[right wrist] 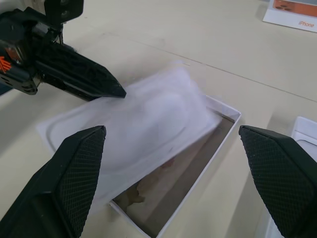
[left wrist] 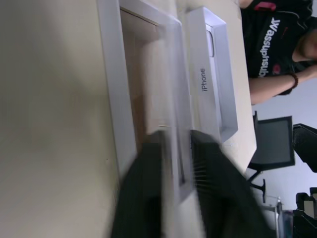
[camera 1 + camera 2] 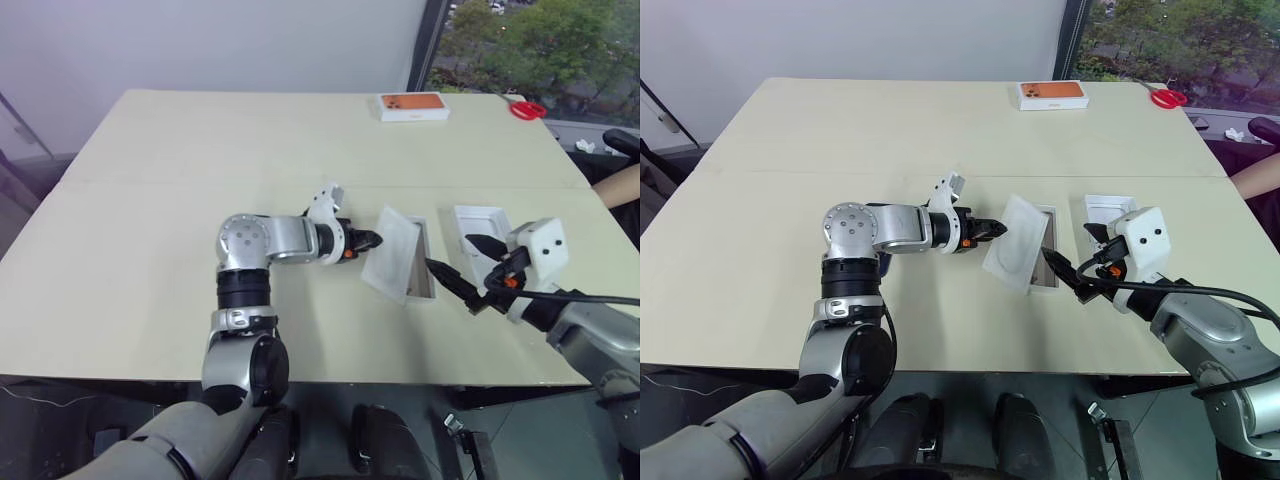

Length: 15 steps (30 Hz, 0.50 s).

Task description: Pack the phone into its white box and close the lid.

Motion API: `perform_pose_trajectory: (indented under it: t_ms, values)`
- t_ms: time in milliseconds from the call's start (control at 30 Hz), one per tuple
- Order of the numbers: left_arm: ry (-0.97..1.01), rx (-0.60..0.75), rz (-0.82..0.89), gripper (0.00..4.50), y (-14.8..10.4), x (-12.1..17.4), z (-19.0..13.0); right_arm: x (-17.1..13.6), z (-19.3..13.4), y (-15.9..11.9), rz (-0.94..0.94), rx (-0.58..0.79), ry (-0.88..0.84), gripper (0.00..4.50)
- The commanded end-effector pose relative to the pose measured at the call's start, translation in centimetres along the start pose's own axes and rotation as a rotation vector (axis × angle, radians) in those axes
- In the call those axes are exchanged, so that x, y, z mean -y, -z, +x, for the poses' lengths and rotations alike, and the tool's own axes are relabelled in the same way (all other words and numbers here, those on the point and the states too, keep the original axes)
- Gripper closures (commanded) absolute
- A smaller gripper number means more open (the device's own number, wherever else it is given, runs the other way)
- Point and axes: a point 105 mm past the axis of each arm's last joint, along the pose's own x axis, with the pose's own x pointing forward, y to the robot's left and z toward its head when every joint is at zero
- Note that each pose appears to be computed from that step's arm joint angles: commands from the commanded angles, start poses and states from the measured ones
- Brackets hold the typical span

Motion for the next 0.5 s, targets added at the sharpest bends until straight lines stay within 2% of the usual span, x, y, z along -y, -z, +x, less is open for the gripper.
perform_pose_trajectory:
  t_ms: [33, 133, 333, 500]
  values:
    - [0.118, -0.058, -0.017, 1.61, 2.0, 2.5, 1.6, -0.3, -0.1, -1.2, -0.031, 0.049, -0.006, 0.0]
    - [0.137, -0.059, -0.026, 0.12, 1.9, 2.5, 1.3, -0.4, -0.1, -1.2, -0.032, 0.047, -0.007, 0.0]
    - [0.132, 0.03, -0.001, 0.04, -0.2, 0.3, -2.0, -0.6, 0.4, -1.4, -0.033, 0.05, -0.016, 0.0]
    - [0.073, 0.172, 0.158, 0.04, -2.4, -1.8, -5.6, -0.8, 1.0, -1.1, -0.028, 0.028, -0.022, 0.0]
